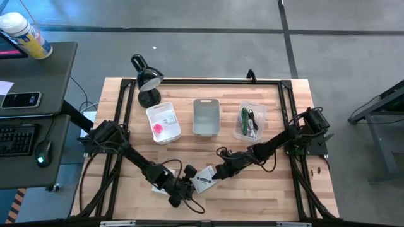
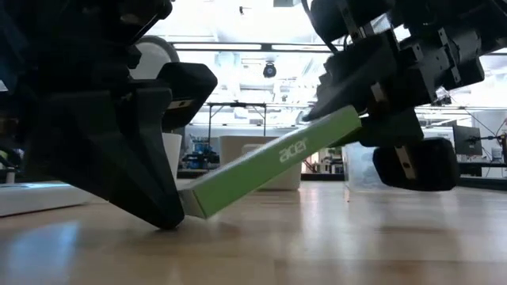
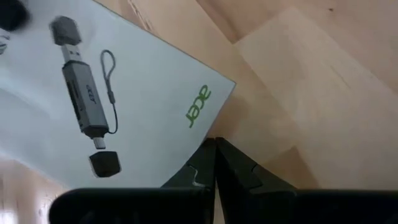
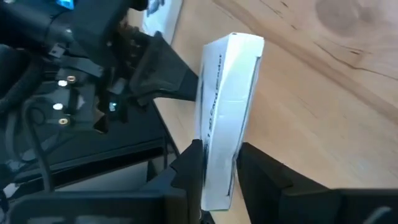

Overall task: Pick and place items into bin
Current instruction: Put the right white card reader box into the gray bin

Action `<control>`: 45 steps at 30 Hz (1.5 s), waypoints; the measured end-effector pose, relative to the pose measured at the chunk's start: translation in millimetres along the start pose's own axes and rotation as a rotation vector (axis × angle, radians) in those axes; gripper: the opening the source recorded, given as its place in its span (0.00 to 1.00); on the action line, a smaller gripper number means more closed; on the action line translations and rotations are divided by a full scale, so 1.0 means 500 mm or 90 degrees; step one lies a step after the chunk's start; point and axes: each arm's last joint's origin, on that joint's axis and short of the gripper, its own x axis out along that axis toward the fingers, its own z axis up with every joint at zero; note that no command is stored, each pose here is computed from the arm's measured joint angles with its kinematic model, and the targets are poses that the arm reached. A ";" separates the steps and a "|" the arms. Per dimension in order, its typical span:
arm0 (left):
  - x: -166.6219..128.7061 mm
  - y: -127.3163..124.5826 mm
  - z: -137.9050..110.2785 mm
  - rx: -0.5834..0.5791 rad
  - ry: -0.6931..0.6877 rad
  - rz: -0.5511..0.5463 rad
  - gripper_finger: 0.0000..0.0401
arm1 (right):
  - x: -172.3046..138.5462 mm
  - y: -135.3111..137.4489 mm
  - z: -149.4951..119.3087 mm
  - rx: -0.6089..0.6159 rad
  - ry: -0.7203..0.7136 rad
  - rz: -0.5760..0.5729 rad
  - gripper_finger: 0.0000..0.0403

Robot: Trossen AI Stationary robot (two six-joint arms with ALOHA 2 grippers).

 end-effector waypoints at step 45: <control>-0.056 0.046 0.068 0.063 0.013 0.045 0.00 | 0.000 0.000 -0.005 -0.062 -0.087 -0.011 0.12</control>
